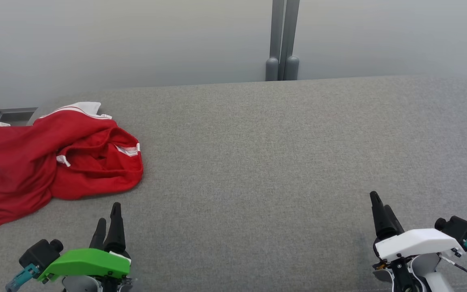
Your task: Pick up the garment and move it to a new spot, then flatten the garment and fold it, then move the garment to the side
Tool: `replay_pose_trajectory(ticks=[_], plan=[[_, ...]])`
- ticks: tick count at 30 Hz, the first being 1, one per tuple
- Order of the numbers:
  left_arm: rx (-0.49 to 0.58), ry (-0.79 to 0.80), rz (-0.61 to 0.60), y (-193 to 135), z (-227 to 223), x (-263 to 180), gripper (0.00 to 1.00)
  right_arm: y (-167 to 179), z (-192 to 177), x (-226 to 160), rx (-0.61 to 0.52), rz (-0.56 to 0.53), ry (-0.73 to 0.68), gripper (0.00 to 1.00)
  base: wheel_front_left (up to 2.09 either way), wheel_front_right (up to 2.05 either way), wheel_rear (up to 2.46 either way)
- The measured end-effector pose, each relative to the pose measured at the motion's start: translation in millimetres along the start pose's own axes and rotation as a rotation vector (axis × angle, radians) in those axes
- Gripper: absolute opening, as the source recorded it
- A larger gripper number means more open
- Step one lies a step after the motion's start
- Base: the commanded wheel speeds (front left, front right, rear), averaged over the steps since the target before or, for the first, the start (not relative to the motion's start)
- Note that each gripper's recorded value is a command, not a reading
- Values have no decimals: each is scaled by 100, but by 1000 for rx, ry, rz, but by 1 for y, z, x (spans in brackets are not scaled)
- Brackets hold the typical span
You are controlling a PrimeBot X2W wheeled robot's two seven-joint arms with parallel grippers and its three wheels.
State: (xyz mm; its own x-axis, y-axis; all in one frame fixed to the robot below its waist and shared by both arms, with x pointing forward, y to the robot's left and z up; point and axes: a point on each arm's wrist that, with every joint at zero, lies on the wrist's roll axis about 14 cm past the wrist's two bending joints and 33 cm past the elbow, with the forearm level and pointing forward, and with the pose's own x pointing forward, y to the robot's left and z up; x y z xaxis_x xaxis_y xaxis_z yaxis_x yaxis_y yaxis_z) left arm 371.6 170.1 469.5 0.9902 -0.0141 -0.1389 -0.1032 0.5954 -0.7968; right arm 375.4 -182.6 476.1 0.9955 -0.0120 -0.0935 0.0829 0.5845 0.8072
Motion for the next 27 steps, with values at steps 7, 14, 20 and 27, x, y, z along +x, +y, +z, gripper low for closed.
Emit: replay_pose_trajectory(ticks=[7, 14, 20, 27], plan=[[169, 8, 40, 11, 0, -3, 100, 12, -9, 3, -210, 47, 32, 100, 0, 0, 0], [272, 22, 49, 13, -2, -4, 100, 18, -17, 3, -353, 74, 67, 100, 0, 0, 0], [353, 13, 72, 16, 2, -3, 100, 20, -20, 4, -466, 88, 90, 100, 0, 0, 0], [435, 2, 66, 14, 7, -3, 100, 22, -22, 3, -557, 102, 103, 100, 0, 0, 0]])
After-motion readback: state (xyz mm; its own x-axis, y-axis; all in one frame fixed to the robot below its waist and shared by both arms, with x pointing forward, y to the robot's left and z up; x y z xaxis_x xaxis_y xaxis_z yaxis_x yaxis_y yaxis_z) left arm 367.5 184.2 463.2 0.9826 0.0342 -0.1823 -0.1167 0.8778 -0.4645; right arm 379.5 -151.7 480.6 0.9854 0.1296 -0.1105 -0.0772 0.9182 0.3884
